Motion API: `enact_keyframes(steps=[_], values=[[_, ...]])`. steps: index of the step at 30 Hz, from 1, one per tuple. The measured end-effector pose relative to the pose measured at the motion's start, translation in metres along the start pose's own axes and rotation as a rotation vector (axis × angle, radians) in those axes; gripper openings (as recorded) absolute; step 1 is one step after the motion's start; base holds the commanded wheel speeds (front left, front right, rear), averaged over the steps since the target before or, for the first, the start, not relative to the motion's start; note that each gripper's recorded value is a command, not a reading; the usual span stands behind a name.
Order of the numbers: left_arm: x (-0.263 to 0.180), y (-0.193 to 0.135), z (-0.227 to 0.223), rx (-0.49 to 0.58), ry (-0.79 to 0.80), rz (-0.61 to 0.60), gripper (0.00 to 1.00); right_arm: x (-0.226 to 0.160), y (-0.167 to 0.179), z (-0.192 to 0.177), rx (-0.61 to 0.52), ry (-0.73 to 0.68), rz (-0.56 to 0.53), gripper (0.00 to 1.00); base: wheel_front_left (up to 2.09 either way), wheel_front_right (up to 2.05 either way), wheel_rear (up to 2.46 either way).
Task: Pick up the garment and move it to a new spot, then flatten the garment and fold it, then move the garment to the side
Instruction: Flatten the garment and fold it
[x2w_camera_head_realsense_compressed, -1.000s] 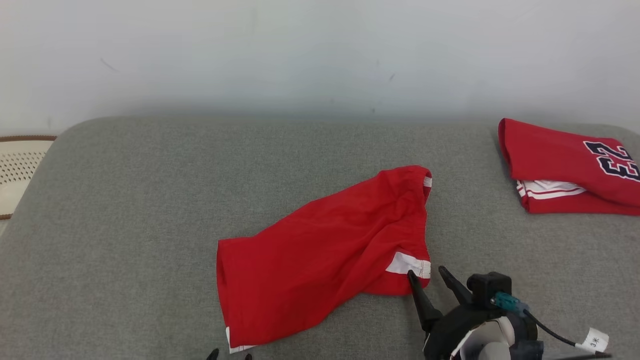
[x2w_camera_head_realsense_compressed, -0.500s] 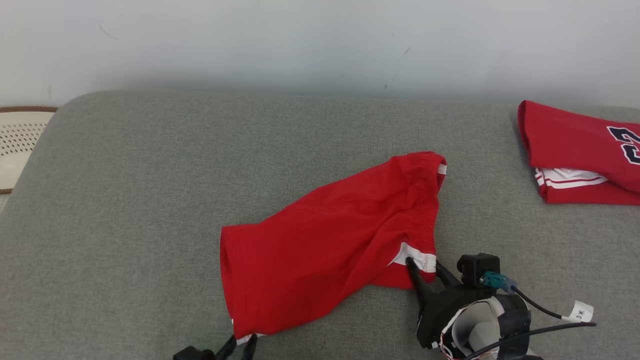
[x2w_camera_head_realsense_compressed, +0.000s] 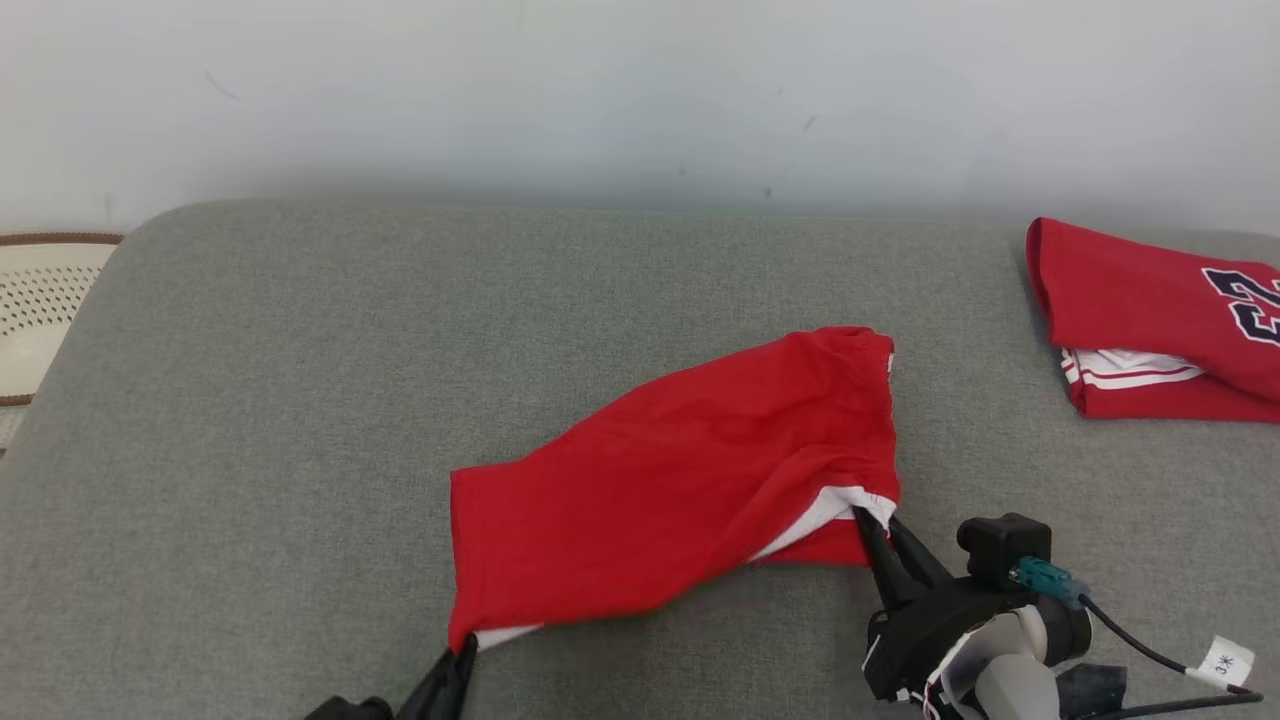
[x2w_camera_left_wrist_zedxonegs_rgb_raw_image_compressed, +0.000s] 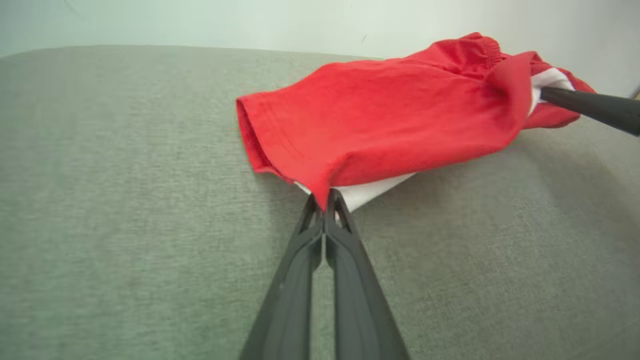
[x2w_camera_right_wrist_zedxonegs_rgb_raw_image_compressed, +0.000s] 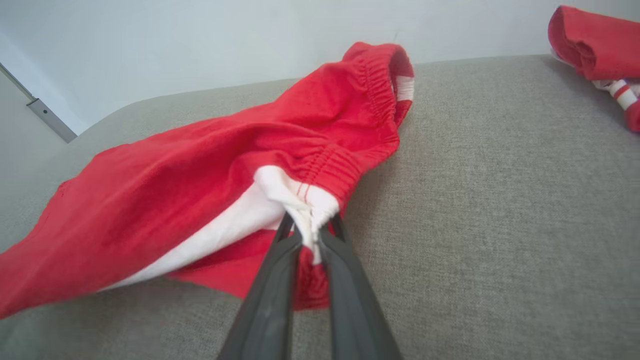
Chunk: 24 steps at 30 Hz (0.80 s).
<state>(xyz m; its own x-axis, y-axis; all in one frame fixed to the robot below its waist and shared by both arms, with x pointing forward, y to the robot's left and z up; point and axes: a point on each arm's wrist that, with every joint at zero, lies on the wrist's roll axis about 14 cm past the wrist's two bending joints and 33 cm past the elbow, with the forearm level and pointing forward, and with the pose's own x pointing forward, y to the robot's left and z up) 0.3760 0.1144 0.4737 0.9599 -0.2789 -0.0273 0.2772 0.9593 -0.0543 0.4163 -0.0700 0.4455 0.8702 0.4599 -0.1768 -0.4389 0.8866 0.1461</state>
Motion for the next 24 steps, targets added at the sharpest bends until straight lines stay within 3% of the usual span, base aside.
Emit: enact_keyframes(steps=[6, 11, 15, 19, 24], values=[[0.012, 0.015, 0.054, 0.072, -0.153, -0.009, 0.0, 0.002, 0.007, 0.031, -0.046, -0.061, 0.054, 0.0, 0.0, 0.0, 0.0], [0.049, 0.023, 0.121, 0.193, -0.294, -0.073, 0.0, 0.023, 0.027, 0.086, -0.075, -0.12, 0.145, 0.0, 0.0, 0.0, 0.0], [0.086, 0.035, 0.177, 0.333, -0.356, -0.123, 0.0, 0.047, 0.029, 0.146, -0.137, -0.174, 0.182, 0.0, 0.0, 0.0, 0.0], [0.123, 0.045, 0.233, 0.358, -0.425, -0.143, 0.0, 0.077, 0.03, 0.204, -0.145, -0.232, 0.199, 0.0, 0.0, 0.0, 0.0], [0.169, 0.048, 0.276, 0.416, -0.456, -0.174, 0.0, 0.116, 0.005, 0.271, -0.142, -0.285, 0.148, 0.0, 0.0, 0.0, 0.0]])
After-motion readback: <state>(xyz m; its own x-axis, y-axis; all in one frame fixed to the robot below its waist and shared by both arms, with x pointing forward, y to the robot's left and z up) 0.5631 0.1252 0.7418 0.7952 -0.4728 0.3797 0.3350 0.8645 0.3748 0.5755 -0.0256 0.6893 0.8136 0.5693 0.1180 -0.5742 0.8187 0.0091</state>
